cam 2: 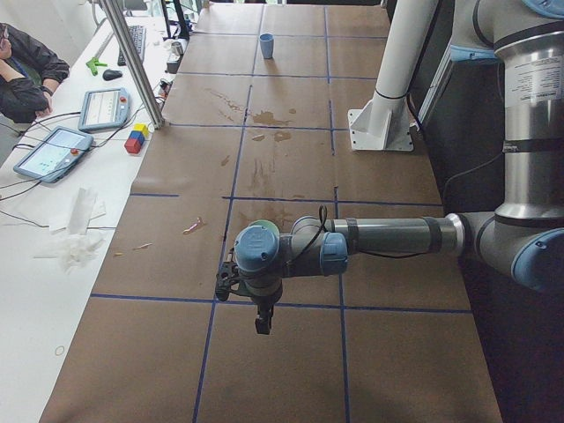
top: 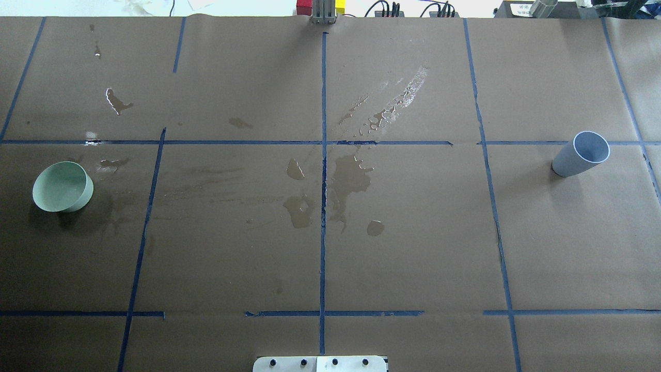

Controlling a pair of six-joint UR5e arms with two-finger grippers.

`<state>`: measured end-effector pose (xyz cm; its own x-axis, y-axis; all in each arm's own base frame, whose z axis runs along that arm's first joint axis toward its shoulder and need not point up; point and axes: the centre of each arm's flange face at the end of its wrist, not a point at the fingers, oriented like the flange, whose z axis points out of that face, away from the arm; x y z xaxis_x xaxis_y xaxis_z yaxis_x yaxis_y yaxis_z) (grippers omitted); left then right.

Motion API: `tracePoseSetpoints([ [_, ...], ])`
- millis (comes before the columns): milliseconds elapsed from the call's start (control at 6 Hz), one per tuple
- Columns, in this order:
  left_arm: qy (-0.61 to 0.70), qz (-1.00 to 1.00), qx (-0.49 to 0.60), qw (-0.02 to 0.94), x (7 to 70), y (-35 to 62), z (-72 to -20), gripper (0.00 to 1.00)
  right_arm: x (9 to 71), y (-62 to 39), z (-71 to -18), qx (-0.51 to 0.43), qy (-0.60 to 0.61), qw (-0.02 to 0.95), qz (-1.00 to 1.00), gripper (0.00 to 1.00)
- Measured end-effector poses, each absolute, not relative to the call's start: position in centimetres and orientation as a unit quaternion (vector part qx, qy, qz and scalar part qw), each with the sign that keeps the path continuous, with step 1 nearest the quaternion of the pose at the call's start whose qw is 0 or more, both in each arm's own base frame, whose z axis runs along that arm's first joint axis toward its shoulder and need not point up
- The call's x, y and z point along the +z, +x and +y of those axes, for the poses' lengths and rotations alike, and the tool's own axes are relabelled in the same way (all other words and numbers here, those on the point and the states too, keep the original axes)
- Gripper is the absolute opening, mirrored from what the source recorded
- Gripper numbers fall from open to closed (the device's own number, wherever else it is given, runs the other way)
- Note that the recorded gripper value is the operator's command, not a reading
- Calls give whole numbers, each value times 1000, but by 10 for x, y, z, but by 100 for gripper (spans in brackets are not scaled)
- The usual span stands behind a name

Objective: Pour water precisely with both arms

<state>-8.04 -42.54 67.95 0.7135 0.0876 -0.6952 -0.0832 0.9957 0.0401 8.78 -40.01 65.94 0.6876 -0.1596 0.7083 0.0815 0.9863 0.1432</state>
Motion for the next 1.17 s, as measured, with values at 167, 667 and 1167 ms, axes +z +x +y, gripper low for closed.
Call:
tracePoseSetpoints([
  [167, 5, 376, 49, 926, 679, -80, -426, 100, 660, 87, -400, -66, 49, 917, -390, 100],
  [667, 12, 375, 53, 925, 673, -79, -430, 100, 667, 87, -398, -64, 42, 917, -391, 100],
  [1167, 12, 376, 54, 925, 673, -79, -429, 100, 667, 87, -398, -64, 43, 917, -392, 100],
])
